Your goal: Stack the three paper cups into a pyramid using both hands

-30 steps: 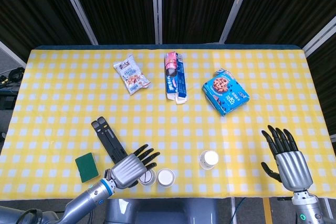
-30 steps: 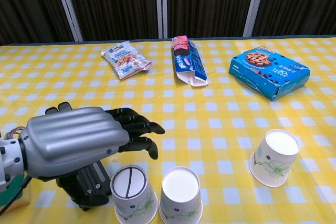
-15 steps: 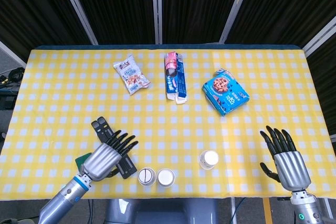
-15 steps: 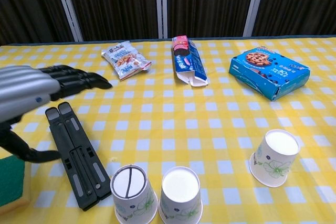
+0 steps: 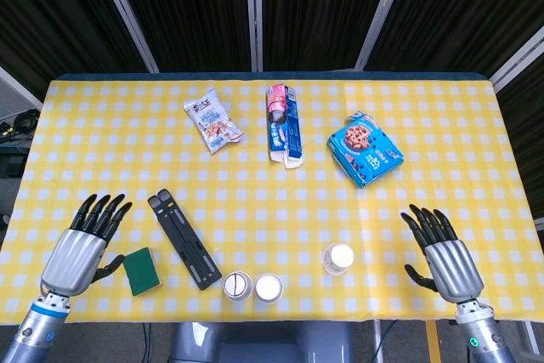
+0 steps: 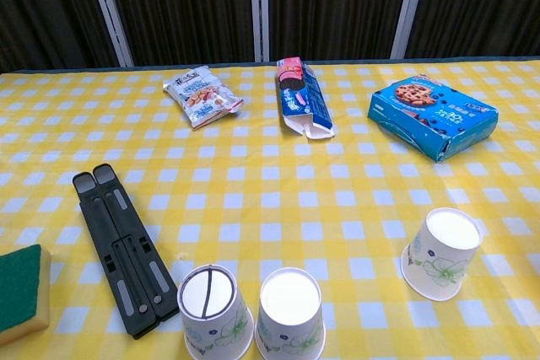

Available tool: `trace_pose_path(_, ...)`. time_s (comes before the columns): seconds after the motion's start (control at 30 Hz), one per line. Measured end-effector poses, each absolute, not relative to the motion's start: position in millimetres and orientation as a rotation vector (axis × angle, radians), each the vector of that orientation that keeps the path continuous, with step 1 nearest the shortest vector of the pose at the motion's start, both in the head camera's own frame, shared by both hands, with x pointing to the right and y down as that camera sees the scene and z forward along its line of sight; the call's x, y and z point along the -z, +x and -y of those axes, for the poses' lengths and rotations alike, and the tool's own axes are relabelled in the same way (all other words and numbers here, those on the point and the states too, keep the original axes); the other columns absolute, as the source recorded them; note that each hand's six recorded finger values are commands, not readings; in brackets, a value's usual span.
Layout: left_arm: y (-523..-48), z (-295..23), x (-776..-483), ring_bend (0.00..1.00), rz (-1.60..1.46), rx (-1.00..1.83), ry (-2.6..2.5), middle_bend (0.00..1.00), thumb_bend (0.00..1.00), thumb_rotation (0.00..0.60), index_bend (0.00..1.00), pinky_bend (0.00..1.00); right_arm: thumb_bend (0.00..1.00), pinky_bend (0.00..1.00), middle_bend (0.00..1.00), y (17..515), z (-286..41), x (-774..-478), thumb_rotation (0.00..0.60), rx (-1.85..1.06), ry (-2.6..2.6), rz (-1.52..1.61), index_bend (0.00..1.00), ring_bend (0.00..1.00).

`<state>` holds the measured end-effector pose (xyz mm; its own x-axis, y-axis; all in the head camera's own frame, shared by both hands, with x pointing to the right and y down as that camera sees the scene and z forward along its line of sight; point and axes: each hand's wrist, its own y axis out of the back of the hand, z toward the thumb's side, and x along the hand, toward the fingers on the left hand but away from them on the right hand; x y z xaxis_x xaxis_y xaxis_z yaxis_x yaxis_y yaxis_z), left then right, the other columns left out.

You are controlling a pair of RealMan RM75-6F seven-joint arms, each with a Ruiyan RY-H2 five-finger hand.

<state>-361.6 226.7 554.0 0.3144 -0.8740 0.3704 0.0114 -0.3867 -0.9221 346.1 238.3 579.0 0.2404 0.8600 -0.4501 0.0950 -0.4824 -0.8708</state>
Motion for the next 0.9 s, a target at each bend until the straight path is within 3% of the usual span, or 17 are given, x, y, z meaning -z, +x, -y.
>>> trace_pose_path(0.47, -375, -229, -538, 0.00, -0.821, 1.168, -1.688, 0.00, 0.23, 0.600, 0.00, 0.00, 0.24, 0.00, 0.00, 273, -241, -613, 0.600, -1.382, -1.972, 0.610, 0.22, 0.00)
trace_pose_path(0.9, -372, -230, -541, 0.00, -0.802, 1.174, -1.693, 0.00, 0.23, 0.600, 0.00, 0.00, 0.28, 0.00, 0.00, 251, -241, -630, 0.600, -1.385, -2.014, 0.598, 0.25, 0.00)
